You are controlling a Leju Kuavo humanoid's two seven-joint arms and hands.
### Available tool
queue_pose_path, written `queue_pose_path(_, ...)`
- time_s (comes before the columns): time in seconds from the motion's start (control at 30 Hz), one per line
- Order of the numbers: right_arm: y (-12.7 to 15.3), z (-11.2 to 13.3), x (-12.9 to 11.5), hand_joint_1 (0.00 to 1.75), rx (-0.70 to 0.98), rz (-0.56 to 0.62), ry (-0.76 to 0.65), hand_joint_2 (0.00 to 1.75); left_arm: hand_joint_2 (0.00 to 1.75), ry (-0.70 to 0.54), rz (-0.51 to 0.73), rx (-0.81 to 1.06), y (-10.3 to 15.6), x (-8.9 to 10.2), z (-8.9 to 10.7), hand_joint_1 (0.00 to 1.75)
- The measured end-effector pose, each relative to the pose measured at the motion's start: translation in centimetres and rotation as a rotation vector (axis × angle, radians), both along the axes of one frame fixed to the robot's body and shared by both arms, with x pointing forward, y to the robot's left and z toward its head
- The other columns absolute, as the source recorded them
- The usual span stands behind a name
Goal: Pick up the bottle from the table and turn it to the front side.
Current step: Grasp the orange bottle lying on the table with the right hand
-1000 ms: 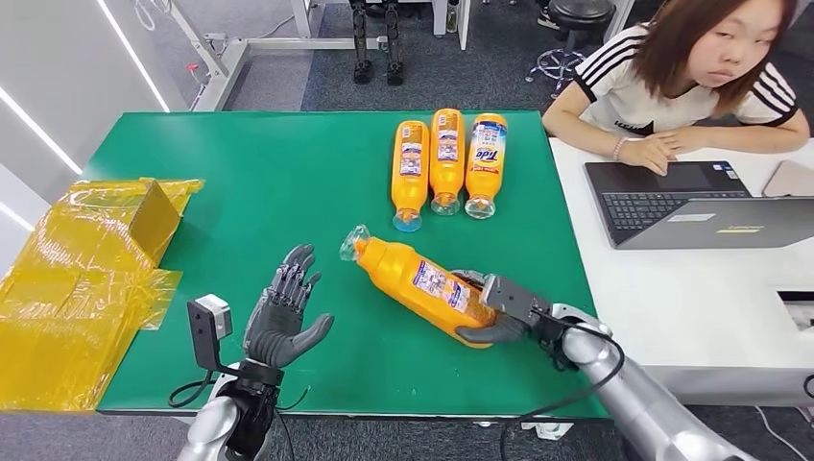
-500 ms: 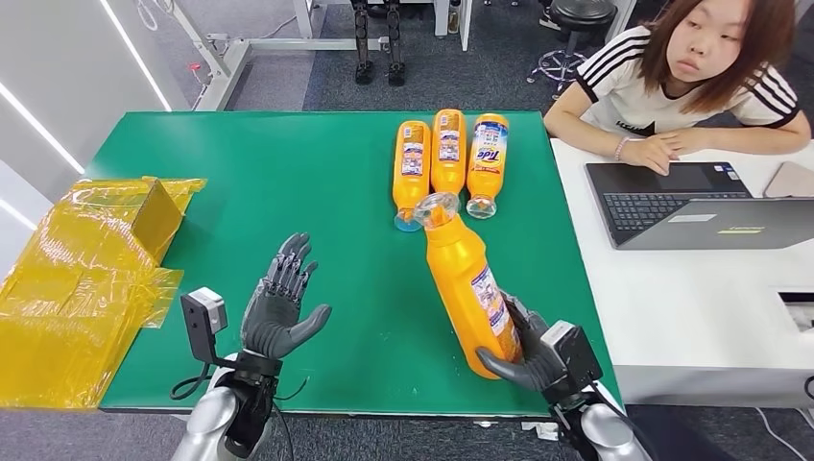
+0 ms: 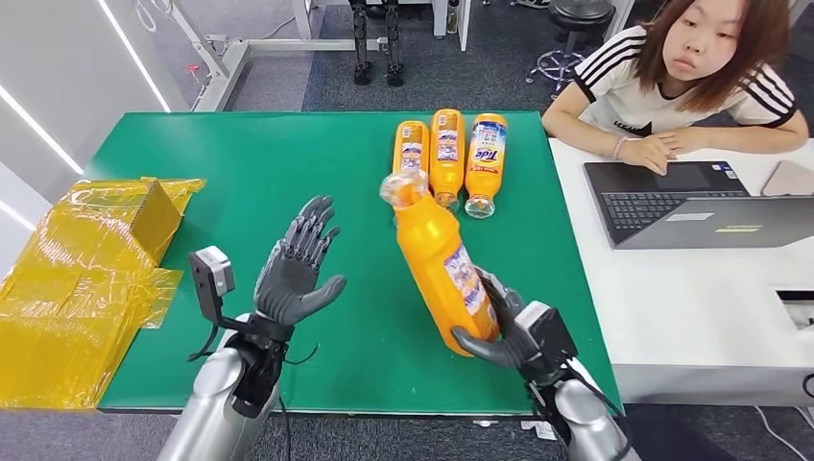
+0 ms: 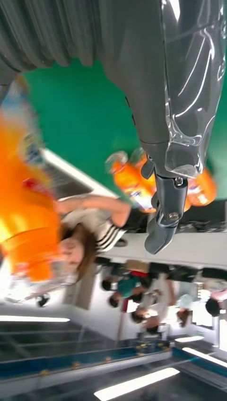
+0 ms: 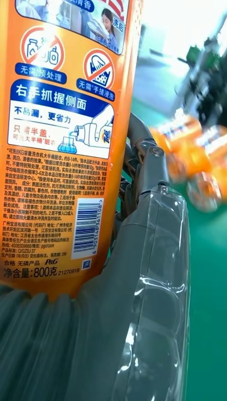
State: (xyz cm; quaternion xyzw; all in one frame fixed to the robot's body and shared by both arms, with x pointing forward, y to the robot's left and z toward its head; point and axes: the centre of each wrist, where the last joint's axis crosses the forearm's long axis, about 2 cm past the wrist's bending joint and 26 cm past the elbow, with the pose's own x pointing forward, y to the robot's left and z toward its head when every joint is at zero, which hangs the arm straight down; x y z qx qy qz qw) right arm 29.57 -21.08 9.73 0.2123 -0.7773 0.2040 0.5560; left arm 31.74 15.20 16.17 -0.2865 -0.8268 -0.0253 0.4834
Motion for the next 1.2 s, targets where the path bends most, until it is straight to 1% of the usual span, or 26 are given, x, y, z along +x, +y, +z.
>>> queue_pose_path(0.07, 1.8, 1.2, 1.4, 1.75, -0.006, 0.034, -0.028, 1.75, 1.75, -0.016, -0.04, -0.009, -0.5, 1.0, 1.4, 0.0)
queue_pose_path(0.13, 3.1, 2.0, 2.2, 1.75, -0.007, 0.057, -0.043, 1.75, 1.75, -0.027, -0.061, -0.011, -0.8, 1.5, 2.1, 0.0)
queue_pose_path(0.27, 4.2, 2.7, 3.1, 1.75, -0.012, 0.079, -0.052, 1.75, 1.75, -0.031, -0.078, -0.008, -1.0, 1.9, 2.6, 0.0)
queue_pose_path(0.37, 4.8, 2.9, 3.6, 1.75, -0.03, 0.096, -0.054, 1.75, 1.75, -0.025, -0.119, -0.005, -1.3, 2.2, 2.9, 0.0)
queue_pose_path(0.6, 7.0, 4.7, 5.5, 1.75, -0.055, 0.152, -0.071, 1.75, 1.75, -0.022, -0.188, -0.023, -1.6, 3.6, 4.4, 0.0)
queue_pose_path(0.8, 8.5, 5.2, 5.9, 1.75, -0.105, 0.183, -0.067, 1.75, 1.75, -0.013, -0.208, 0.014, -1.8, 4.3, 4.8, 0.0)
queue_pose_path(0.97, 8.7, 5.0, 6.0, 1.75, -0.139, 0.178, -0.063, 1.75, 1.75, -0.004, -0.224, 0.053, -1.7, 4.9, 4.7, 0.0)
queue_pose_path(1.0, 8.7, 5.0, 6.0, 1.75, -0.144, 0.176, -0.062, 1.75, 1.75, -0.003, -0.228, 0.059, -1.7, 5.0, 4.7, 0.03)
queue_pose_path(1.03, 8.6, 4.9, 6.0, 1.74, -0.149, 0.175, -0.062, 1.75, 1.75, -0.002, -0.232, 0.067, -1.7, 5.1, 4.6, 0.18)
queue_pose_path(1.13, 8.6, 4.7, 6.0, 1.72, -0.161, 0.174, -0.06, 1.75, 1.75, 0.008, -0.24, 0.091, -1.7, 5.5, 4.6, 1.46)
queue_pose_path(1.17, 8.6, 4.6, 6.0, 1.71, -0.165, 0.174, -0.059, 1.75, 1.75, 0.013, -0.241, 0.099, -1.7, 5.6, 4.5, 1.75)
queue_pose_path(1.2, 8.6, 4.5, 6.0, 1.7, -0.169, 0.173, -0.06, 1.75, 1.75, 0.018, -0.24, 0.106, -1.8, 5.8, 4.5, 1.75)
